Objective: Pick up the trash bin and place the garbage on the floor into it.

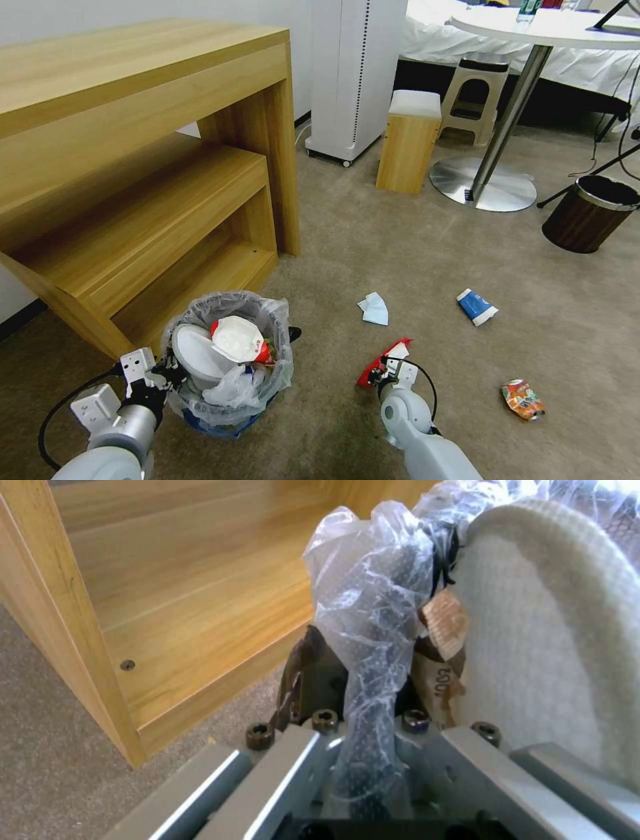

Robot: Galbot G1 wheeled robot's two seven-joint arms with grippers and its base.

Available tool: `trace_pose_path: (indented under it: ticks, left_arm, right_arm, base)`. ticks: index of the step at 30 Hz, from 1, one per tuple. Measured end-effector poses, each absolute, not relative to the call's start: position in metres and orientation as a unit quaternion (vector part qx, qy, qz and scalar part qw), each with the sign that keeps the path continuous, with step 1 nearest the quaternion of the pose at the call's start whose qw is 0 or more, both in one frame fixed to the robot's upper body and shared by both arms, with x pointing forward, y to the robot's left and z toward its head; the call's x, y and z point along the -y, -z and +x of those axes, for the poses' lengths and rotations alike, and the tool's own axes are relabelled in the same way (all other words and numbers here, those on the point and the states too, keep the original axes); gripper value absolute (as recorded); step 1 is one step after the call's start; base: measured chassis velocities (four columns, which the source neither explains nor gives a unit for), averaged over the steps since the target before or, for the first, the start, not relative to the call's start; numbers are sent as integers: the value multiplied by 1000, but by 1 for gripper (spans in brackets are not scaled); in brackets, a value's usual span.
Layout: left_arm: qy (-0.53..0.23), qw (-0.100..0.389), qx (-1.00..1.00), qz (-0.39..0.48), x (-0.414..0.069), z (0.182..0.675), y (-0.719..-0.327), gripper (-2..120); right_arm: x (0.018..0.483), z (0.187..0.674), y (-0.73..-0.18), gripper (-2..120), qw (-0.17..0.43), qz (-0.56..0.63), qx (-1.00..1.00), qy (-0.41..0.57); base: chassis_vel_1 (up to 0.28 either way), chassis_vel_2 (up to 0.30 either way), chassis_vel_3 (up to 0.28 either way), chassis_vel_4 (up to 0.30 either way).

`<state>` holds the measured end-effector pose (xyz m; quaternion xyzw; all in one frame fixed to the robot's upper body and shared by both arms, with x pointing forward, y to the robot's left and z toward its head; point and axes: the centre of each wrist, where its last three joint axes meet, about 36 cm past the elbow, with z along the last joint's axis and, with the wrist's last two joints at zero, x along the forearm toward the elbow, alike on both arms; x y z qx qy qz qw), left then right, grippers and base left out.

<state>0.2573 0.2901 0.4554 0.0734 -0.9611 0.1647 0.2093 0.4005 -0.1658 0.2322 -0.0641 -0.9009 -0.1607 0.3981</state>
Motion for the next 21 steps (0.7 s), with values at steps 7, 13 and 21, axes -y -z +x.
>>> trace_pose_path:
  ticks: [7,13,21]
  left_arm:
    - [-165,204,962,74,-288,257,-454,1]
    - [-163,205,962,74,-288,256,-453,1]
    - [-163,206,962,76,-288,255,-450,1]
  right_arm:
    - [173,388,-234,0,387,-59,907,155]
    - [176,382,-241,0,378,-55,911,155]
    - [179,374,-249,0,364,-46,918,149]
  base:
    - [0,0,0,0]
    - [0,0,0,0]
    - [0,0,0,0]
